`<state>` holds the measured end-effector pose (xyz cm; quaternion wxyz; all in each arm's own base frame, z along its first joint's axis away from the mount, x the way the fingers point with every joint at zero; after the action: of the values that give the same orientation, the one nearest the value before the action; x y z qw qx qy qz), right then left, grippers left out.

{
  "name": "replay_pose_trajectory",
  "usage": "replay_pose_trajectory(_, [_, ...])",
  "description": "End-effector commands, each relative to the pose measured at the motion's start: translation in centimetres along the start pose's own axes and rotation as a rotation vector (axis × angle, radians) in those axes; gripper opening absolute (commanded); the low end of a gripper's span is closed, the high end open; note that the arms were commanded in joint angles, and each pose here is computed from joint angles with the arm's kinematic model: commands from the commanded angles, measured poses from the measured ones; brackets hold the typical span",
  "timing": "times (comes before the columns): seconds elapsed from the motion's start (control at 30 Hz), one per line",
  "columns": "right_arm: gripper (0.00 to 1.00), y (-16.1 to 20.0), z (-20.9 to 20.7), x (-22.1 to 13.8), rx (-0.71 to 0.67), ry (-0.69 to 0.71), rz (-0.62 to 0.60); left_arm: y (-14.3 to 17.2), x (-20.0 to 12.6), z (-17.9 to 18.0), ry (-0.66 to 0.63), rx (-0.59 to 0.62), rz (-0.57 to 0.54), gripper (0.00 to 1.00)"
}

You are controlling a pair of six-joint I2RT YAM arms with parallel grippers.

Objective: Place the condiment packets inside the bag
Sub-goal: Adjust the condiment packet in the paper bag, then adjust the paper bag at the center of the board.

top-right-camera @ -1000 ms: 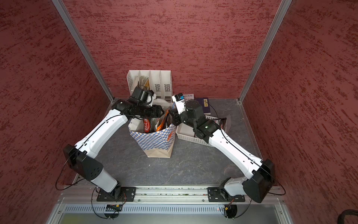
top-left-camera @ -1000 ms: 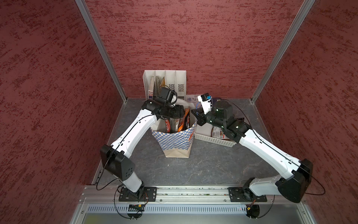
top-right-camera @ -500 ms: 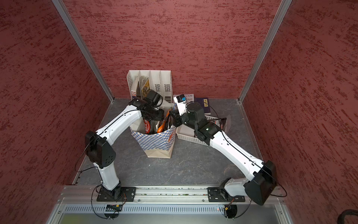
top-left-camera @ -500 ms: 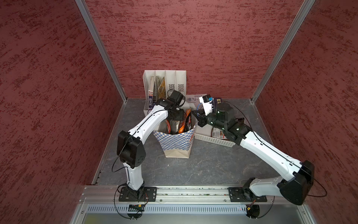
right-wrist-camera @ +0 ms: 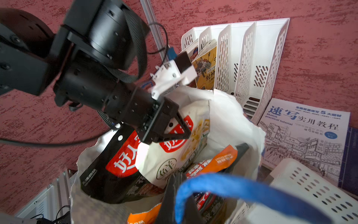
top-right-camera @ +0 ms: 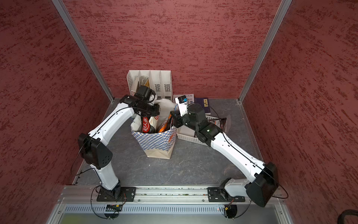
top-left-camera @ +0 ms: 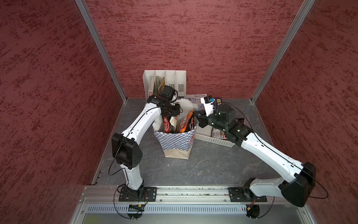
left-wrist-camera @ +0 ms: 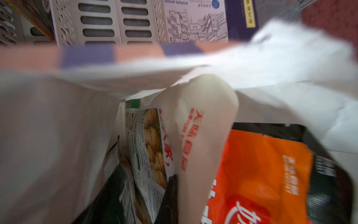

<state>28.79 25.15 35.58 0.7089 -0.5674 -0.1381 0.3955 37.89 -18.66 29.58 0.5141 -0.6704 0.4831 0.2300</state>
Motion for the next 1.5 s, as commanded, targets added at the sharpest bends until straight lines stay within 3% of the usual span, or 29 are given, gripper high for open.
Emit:
replay_pose_trajectory(0.0, [0.00, -1.7, 0.2, -1.2, -0.002, 0.004, -0.085, -0.9, -3.4, -3.4, 0.170, 0.038, -0.074, 0.00])
replay_pose_trajectory(0.27, [0.00, -1.3, 0.1, -0.5, 0.018, -0.006, -0.063, 1.1, 2.0, -2.5, 0.031, 0.092, 0.065, 0.00])
replay_pose_trajectory(0.43, [0.00, -1.3, 0.1, -0.8, 0.024, -0.008, -0.063, 1.4, 3.4, -1.0, -0.115, 0.120, 0.074, 0.02])
replay_pose_trajectory(0.5, [0.00, -1.2, 0.1, -1.0, 0.025, -0.003, -0.061, 1.5, 3.3, -0.8, -0.159, 0.136, 0.066, 0.10])
replay_pose_trajectory(0.57, [0.00, -1.3, 0.1, -1.0, 0.026, 0.000, -0.059, 1.6, 3.0, -0.9, -0.166, 0.145, 0.063, 0.28])
replay_pose_trajectory(0.7, [0.15, -1.4, 0.2, -1.1, 0.027, -0.004, -0.056, 1.3, 1.0, -2.0, -0.127, 0.155, 0.010, 0.53])
replay_pose_trajectory(0.9, [0.35, -1.7, 0.6, -1.5, 0.018, -0.025, -0.065, 1.0, -6.4, -5.6, 0.081, 0.153, -0.171, 0.82])
replay_pose_trajectory(1.0, [0.46, -2.0, 0.8, -2.6, 0.017, -0.028, -0.075, 1.7, -10.4, -5.6, 0.118, 0.135, -0.263, 0.88])
replay_pose_trajectory(1.17, [0.61, -2.0, 1.0, -5.8, 0.023, -0.003, -0.098, 4.1, -13.4, -0.9, -0.003, 0.036, -0.300, 0.92])
replay_pose_trajectory(1.33, [0.71, -0.1, -0.2, -8.7, 0.090, 0.109, -0.042, 7.3, -14.8, 5.9, -0.084, -0.145, -0.292, 0.93])
replay_pose_trajectory(1.47, [0.76, 3.2, -1.8, -9.0, 0.173, 0.173, 0.065, 8.2, -14.3, 7.0, 0.015, -0.163, -0.236, 0.93])
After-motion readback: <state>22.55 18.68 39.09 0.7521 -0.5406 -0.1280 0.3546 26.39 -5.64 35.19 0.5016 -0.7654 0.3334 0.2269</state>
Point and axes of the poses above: each gripper's point midway between its finger pads, its own x axis out along the fingers, its own z axis along the line the jaws close on, y = z × x, the point moved 6 cm from there along -x, back along the fingers, and after that the axes turned 1 degree about x, right-handed, at the moved point
